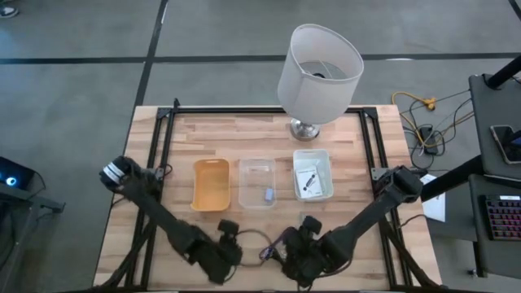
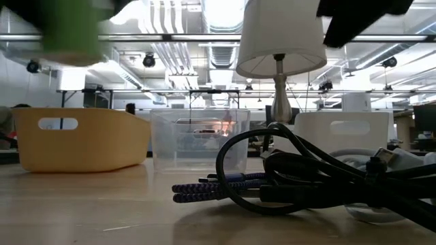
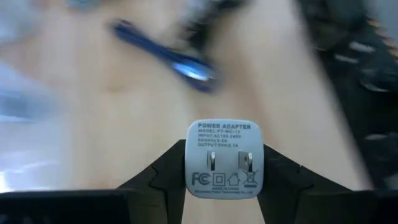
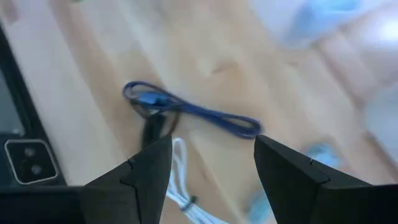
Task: Pick and place items into bin
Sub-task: Put the green charger adapter into the transparent bin, then put the gray charger cable into the yellow bin
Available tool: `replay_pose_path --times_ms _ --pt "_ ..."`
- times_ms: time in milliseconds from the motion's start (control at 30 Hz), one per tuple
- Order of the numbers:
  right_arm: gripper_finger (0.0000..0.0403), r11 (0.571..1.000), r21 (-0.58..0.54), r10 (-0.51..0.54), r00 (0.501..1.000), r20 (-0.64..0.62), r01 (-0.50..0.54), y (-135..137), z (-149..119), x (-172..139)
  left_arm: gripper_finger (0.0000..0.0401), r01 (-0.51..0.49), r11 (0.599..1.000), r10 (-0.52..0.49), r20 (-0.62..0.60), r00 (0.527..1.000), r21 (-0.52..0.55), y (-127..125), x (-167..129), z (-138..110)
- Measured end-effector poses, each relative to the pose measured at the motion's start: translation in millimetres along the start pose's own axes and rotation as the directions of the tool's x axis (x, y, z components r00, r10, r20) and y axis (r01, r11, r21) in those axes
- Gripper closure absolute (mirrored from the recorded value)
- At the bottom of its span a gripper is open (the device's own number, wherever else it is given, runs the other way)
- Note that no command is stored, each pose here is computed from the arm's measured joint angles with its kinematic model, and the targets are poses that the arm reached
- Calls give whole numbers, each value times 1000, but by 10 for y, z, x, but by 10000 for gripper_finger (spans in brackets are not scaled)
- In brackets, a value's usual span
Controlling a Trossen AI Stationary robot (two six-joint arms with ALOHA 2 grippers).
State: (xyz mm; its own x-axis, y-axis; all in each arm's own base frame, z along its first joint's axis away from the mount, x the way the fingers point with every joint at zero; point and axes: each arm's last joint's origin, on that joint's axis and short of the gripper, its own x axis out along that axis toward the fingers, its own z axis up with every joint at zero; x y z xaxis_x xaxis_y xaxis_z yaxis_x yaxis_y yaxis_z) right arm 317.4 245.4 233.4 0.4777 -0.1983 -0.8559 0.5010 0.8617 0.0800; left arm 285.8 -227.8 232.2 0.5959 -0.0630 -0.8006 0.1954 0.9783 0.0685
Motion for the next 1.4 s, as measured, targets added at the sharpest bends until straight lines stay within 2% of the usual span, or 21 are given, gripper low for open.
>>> replay_pose_path --times_ms 133,300,400,500,567,633,767,900,1000,1067,1133,1200,1300,1333,1400 --pt "188 997 43 -64 997 37 63 -128 -4 -213 270 -117 993 117 15 993 3 546 -49 177" --pt "188 992 69 -109 993 32 107 -219 -29 -324 270 -242 970 242 -9 970 3 1303 1 294" --pt "188 990 86 -113 993 29 111 -224 -54 -335 270 -261 965 260 -56 964 -21 1685 63 269" --pt "188 987 111 -117 993 27 114 -218 -94 -322 269 -282 957 275 -99 956 -69 1944 141 226" --pt "188 986 121 -122 992 23 118 -211 -124 -304 242 -300 950 289 -121 950 -91 2064 197 201" --pt "188 985 124 -127 992 18 124 -200 -160 -283 193 -310 945 296 -134 946 -105 2128 245 187" --pt "188 984 124 -129 992 0 128 -190 -208 -265 103 -270 957 253 -145 957 -108 2118 280 175" --pt "188 989 75 -120 991 -66 125 -195 -248 -245 68 -168 970 149 -117 982 -175 1963 242 214" --pt "188 990 -119 -100 980 -170 80 -191 -327 -241 69 -60 982 52 -49 997 -181 1698 48 287" --pt "188 959 -281 -94 977 -189 38 -175 -419 -267 79 -2 992 2 6 1000 -126 1441 -136 323" --pt "188 920 -393 -105 973 -208 15 -180 -510 -284 91 53 988 -48 39 998 -142 1206 -303 317" --pt "188 936 -351 -152 943 -295 41 -258 -559 -228 103 89 947 -79 46 996 -307 1030 -406 287" --pt "188 976 -144 -206 893 -401 161 -463 -531 37 116 65 830 -48 45 998 -554 830 -514 224" --pt "188 985 -52 -170 891 -421 164 -497 -500 140 120 51 799 -26 51 998 -599 763 -540 207" --pt "188 987 127 -26 887 -460 95 -519 -395 297 123 50 742 0 74 997 -669 604 -591 174"
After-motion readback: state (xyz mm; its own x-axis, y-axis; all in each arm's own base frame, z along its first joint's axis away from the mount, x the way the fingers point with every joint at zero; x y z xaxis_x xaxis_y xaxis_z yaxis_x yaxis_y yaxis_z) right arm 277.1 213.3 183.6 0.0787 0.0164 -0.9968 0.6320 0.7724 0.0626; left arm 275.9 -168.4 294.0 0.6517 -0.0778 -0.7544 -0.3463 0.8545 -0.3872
